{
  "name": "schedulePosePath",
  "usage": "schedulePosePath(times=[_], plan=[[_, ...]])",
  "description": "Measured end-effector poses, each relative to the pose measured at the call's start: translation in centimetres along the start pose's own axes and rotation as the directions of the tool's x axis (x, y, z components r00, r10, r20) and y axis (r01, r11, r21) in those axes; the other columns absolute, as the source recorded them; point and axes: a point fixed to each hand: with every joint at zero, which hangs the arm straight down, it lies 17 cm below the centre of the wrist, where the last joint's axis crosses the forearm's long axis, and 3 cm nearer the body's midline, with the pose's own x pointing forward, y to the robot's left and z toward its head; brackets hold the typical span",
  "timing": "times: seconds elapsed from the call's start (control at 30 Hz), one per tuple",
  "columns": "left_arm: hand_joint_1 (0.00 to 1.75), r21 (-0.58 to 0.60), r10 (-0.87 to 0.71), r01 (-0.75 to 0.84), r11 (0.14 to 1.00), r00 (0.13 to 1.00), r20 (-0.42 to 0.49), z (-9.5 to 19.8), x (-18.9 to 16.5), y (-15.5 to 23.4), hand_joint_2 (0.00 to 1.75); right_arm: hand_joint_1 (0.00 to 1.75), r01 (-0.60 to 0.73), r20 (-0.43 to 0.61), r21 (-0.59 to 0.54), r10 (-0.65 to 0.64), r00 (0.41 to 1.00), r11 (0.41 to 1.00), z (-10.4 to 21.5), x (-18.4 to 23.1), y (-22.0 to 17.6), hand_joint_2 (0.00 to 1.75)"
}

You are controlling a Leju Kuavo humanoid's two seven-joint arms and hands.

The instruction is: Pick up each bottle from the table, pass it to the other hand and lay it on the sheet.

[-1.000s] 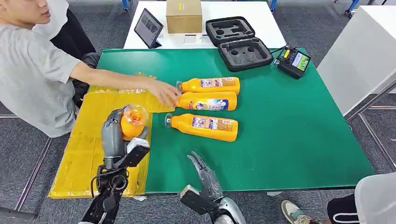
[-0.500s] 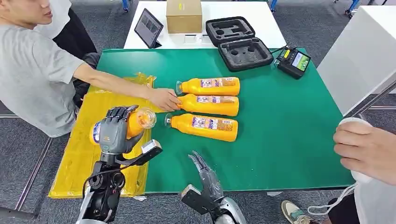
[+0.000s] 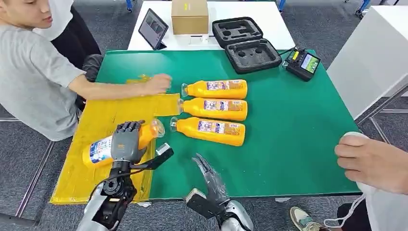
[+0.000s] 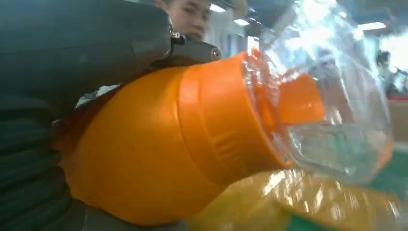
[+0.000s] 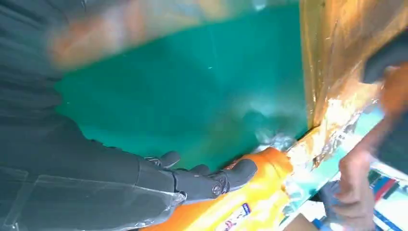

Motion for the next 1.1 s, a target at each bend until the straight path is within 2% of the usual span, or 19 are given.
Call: schedulePosePath(times=[0.23, 0.37, 0.4, 0.43, 0.47, 0.5, 0.93, 0.97, 1.0, 1.03, 1.07, 1.1], plan=[[1.75, -0.116, -0.016, 0.011, 0.993, 0.999, -0.046, 1.6, -1.2, -3.9, 1.75, 0.0, -0.01, 0.039, 0.033, 0.009, 0.999, 0.999, -0.6, 0.7, 0.5, 1.75], [1.75, -0.15, -0.025, 0.022, 0.988, 1.0, -0.017, 2.1, -0.9, -5.0, 1.75, 0.0, -0.012, 0.061, 0.042, 0.009, 0.998, 0.999, -0.7, 1.1, 0.7, 1.75], [1.69, -0.158, -0.031, 0.029, 0.987, 0.999, -0.011, 2.2, -0.8, -5.3, 1.75, 0.0, -0.01, 0.062, 0.042, 0.007, 0.998, 0.999, -0.8, 1.1, 0.7, 1.75], [1.54, -0.164, -0.036, 0.034, 0.986, 0.999, -0.008, 2.3, -0.9, -5.4, 1.75, 0.0, -0.007, 0.061, 0.042, 0.005, 0.998, 0.999, -0.8, 1.1, 0.7, 1.75], [1.24, -0.17, -0.039, 0.037, 0.985, 0.999, -0.006, 2.4, -0.9, -5.6, 1.75, 0.0, -0.005, 0.059, 0.043, 0.002, 0.998, 0.999, -0.9, 1.0, 0.7, 1.75], [0.45, -0.172, -0.041, 0.04, 0.984, 0.999, -0.004, 2.4, -0.9, -5.7, 1.75, 0.0, -0.004, 0.057, 0.044, 0.001, 0.998, 0.999, -0.9, 1.0, 0.7, 1.75], [0.45, -0.178, -0.053, 0.057, 0.982, 0.998, 0.03, 2.5, -0.7, -5.9, 1.75, 0.0, 0.004, 0.041, 0.053, -0.006, 0.999, 0.999, -0.7, 0.4, 1.0, 1.75], [0.1, -0.178, -0.053, 0.058, 0.982, 0.998, 0.031, 2.5, -0.6, -5.9, 1.75, 0.0, 0.004, 0.04, 0.053, -0.006, 0.999, 0.999, -0.7, 0.4, 1.1, 1.75], [0.0, -0.178, -0.053, 0.058, 0.982, 0.998, 0.03, 2.6, -0.6, -5.9, 1.75, 0.0, 0.004, 0.04, 0.054, -0.006, 0.999, 0.999, -0.7, 0.4, 1.1, 1.75], [0.0, -0.178, -0.053, 0.058, 0.982, 0.998, 0.03, 2.5, -0.6, -5.9, 1.75, 0.0, 0.004, 0.04, 0.054, -0.006, 0.999, 0.999, -0.7, 0.4, 1.1, 1.75], [0.0, -0.178, -0.052, 0.058, 0.982, 0.998, 0.034, 2.5, -0.6, -5.9, 0.0, 0.0, 0.004, 0.039, 0.054, -0.006, 0.999, 0.999, -0.7, 0.4, 1.1, 1.75], [0.0, -0.177, -0.052, 0.058, 0.983, 0.998, 0.04, 2.5, -0.5, -5.9, 0.0, 0.0, 0.005, 0.038, 0.052, -0.007, 0.999, 0.999, -0.7, 0.4, 1.0, 1.75]])
